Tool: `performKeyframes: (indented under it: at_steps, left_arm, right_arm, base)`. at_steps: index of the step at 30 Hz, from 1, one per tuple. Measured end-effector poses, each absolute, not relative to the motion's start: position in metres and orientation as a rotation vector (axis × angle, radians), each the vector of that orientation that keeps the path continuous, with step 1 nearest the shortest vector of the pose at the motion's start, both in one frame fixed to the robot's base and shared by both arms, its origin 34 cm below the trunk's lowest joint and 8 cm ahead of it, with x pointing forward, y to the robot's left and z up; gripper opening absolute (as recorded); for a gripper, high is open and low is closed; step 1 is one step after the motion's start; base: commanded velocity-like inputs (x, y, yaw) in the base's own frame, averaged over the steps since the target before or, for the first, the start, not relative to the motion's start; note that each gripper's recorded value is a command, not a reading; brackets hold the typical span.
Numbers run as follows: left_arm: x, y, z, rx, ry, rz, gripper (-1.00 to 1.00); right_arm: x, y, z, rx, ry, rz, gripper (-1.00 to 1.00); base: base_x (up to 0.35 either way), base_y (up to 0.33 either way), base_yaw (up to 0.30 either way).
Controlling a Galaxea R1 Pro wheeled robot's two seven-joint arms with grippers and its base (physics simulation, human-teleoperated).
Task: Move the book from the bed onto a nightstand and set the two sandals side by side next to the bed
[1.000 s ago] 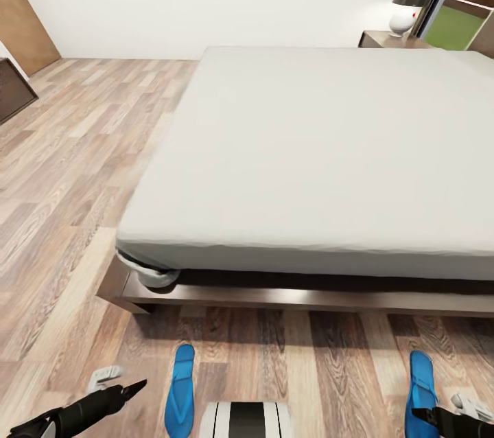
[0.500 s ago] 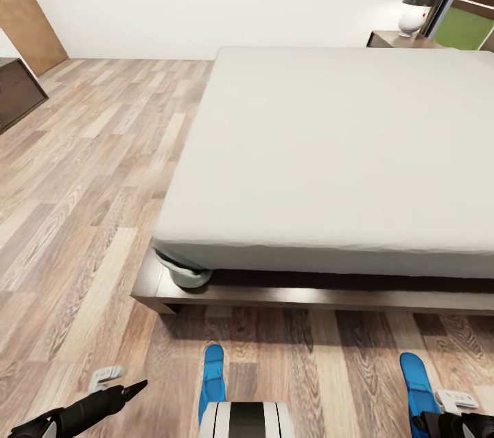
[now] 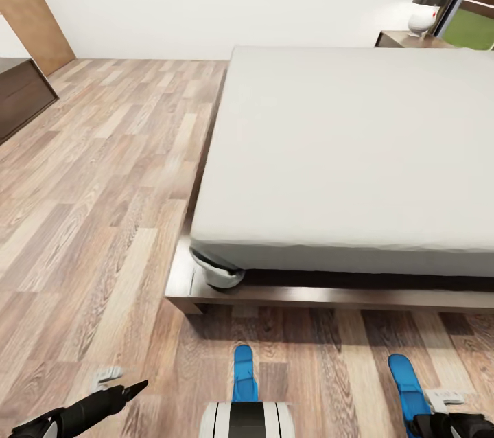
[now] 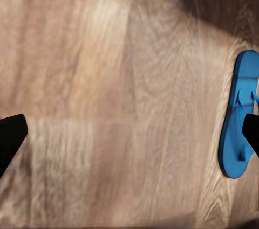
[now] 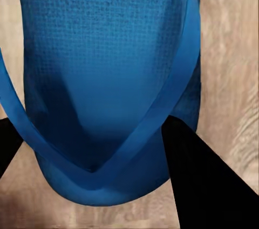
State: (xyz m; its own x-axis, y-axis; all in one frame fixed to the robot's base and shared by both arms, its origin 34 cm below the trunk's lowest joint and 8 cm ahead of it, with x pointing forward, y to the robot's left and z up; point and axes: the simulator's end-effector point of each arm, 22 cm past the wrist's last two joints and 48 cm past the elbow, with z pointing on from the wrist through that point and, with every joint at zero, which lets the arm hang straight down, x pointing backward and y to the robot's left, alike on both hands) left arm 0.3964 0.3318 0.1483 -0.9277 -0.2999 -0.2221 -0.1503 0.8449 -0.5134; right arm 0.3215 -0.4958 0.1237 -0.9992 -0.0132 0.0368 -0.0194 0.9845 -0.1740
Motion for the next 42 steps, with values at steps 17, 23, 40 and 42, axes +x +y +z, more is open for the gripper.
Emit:
performKeyframes:
  at_steps: [17, 23, 40, 42]
  left_arm:
    - [0.3964, 0.3301, 0.1479, -0.343, 2.728, -0.726, 1.00]
    - [0.3964, 0.3300, 0.1480, -0.343, 2.728, -0.727, 1.00]
    - [0.3966, 0.3297, 0.1482, -0.344, 2.727, -0.729, 1.00]
    - [0.3966, 0.3297, 0.1482, -0.344, 2.726, -0.729, 1.00]
  right_arm:
    - [0.3205, -0.4909, 0.1218, 0.067, -3.087, 0.273, -1.00]
    - [0.3206, -0.4908, 0.1219, 0.067, -3.087, 0.272, -1.00]
    - [0.3221, -0.4902, 0.1217, 0.066, -3.092, 0.271, -1.00]
    - [0.3220, -0.4903, 0.1217, 0.066, -3.092, 0.271, -1.00]
  base:
    - [0.000, 0.291, 0.000]
    - [0.063, 0.294, 0.000]
    - [0.116, 0.298, 0.000]
    - [0.004, 0.293, 0.000]
